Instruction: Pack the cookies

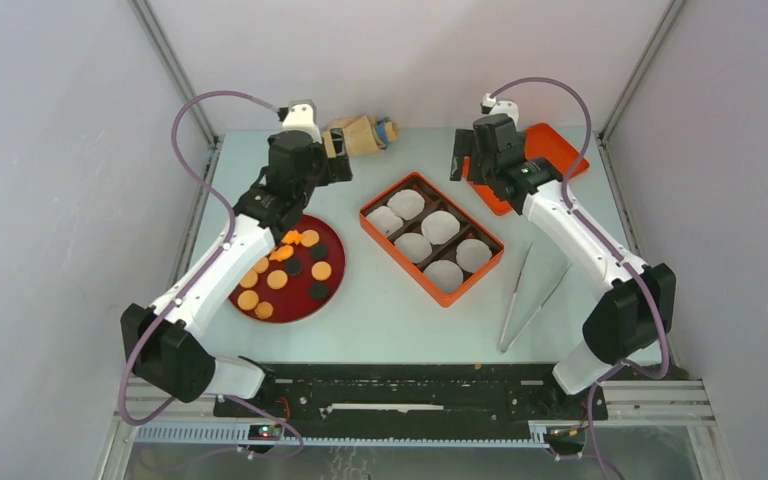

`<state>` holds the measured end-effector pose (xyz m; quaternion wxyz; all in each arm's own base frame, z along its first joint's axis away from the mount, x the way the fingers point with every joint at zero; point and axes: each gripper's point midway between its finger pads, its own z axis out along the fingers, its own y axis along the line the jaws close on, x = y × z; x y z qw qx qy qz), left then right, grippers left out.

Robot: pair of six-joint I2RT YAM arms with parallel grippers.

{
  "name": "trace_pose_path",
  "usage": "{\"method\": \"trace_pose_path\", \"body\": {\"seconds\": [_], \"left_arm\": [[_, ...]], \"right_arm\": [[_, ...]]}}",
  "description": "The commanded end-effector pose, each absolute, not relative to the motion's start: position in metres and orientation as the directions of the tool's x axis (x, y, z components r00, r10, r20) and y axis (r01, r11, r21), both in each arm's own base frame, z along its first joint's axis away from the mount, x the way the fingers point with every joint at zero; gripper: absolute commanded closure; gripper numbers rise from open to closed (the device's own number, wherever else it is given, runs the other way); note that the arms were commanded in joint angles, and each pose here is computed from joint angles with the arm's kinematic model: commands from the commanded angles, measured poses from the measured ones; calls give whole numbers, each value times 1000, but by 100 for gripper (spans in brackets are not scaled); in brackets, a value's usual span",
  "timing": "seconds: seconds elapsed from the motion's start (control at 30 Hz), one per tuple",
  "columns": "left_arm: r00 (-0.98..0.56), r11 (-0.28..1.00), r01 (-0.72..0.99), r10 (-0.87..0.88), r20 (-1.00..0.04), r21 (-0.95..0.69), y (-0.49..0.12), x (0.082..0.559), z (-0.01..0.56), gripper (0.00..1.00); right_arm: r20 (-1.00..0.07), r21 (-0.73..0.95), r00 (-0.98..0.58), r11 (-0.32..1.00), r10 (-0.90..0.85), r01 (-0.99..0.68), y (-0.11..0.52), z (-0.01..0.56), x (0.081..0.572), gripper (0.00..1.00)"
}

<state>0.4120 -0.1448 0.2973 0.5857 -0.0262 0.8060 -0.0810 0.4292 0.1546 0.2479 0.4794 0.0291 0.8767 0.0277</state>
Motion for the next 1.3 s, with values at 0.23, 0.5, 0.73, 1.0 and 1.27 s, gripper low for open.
{"method": "trace_pose_path", "body": {"seconds": [0.23,0.5,0.73,1.0,1.27], "left_arm": [[-477,980,166,-15,-879,-107,-206,488,273,36],[-666,996,86,71,-743,18,-206,521,196,47],[-765,992,123,112,-634,26,-209,493,136,32],[-811,990,143,127,-571,17,-220,496,94,37],[-846,988,155,127,-518,-11,-230,498,62,53]], "right_arm": [[-827,91,-555,995,93,31,144,247,395,6],[-816,105,-569,994,102,26,134,255,369,5],[-791,156,-599,988,124,-1,145,243,365,5],[-780,191,-609,982,144,-11,151,243,362,5],[-776,202,-611,979,157,-6,151,245,360,6]]}}
